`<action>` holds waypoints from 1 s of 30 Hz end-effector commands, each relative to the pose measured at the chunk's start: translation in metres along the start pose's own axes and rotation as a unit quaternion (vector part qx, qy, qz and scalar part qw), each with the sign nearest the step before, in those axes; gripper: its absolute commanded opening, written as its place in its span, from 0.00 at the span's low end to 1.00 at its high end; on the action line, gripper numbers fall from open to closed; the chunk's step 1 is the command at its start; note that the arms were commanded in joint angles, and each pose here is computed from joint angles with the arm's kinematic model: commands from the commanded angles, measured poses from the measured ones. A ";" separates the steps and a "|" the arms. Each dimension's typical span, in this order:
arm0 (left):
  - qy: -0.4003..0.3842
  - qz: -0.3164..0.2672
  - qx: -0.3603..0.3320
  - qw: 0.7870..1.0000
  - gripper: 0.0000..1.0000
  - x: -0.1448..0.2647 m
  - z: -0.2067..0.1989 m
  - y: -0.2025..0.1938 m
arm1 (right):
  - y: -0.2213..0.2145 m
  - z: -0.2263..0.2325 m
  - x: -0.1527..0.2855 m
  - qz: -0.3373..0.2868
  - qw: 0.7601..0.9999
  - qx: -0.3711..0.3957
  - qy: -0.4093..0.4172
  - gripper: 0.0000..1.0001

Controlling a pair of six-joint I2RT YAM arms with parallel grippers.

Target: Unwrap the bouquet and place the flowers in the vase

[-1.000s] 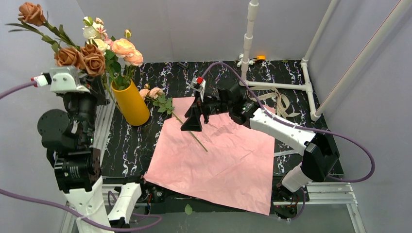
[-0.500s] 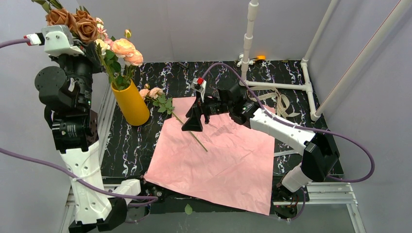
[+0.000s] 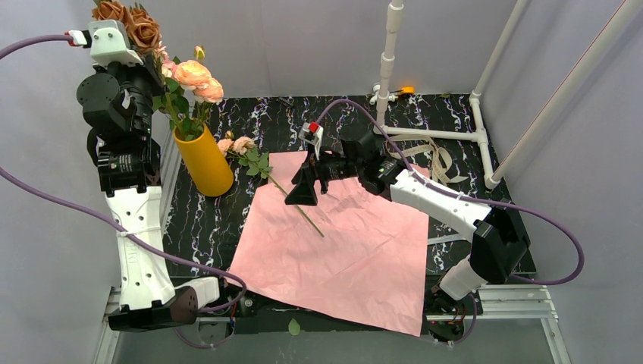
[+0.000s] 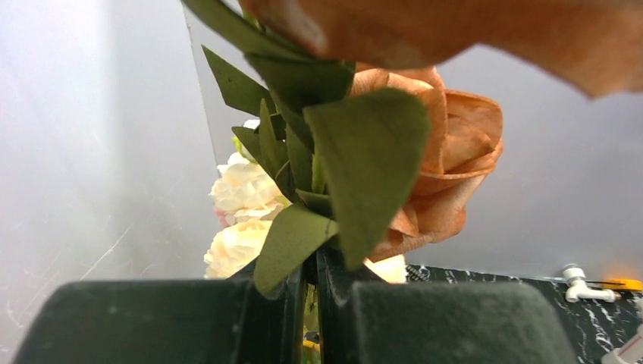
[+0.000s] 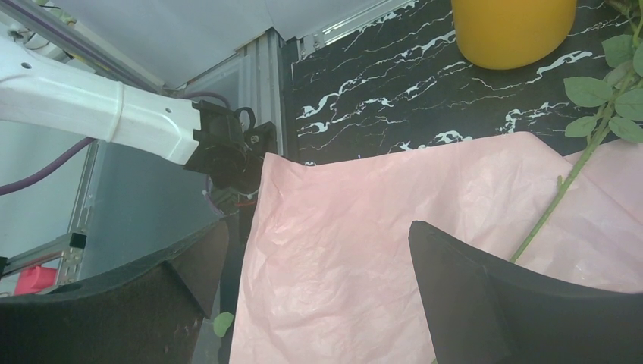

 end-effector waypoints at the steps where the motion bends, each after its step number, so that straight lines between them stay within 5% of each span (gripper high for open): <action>1: 0.024 -0.019 -0.002 1.000 0.00 -0.001 0.016 -0.002 | 0.011 0.004 0.004 -0.018 1.000 0.013 0.007 0.98; 16: 0.041 0.094 0.044 0.994 0.02 0.008 0.035 -0.122 | 0.004 -0.021 -0.004 -0.001 0.999 0.004 -0.039 0.98; 30: 0.009 0.178 0.106 0.978 0.88 0.080 0.010 -0.139 | -0.051 -0.111 -0.017 0.128 0.972 -0.006 -0.199 0.79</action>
Point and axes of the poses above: each gripper's point midway between its finger pads, its own x axis back along the fingers, its own z axis along the line the jaws close on, y = z × x, the point moved 1 cm from there along x, back along the fingers, and after that the axes turned 2 degrees about x, right-handed, at the moved point
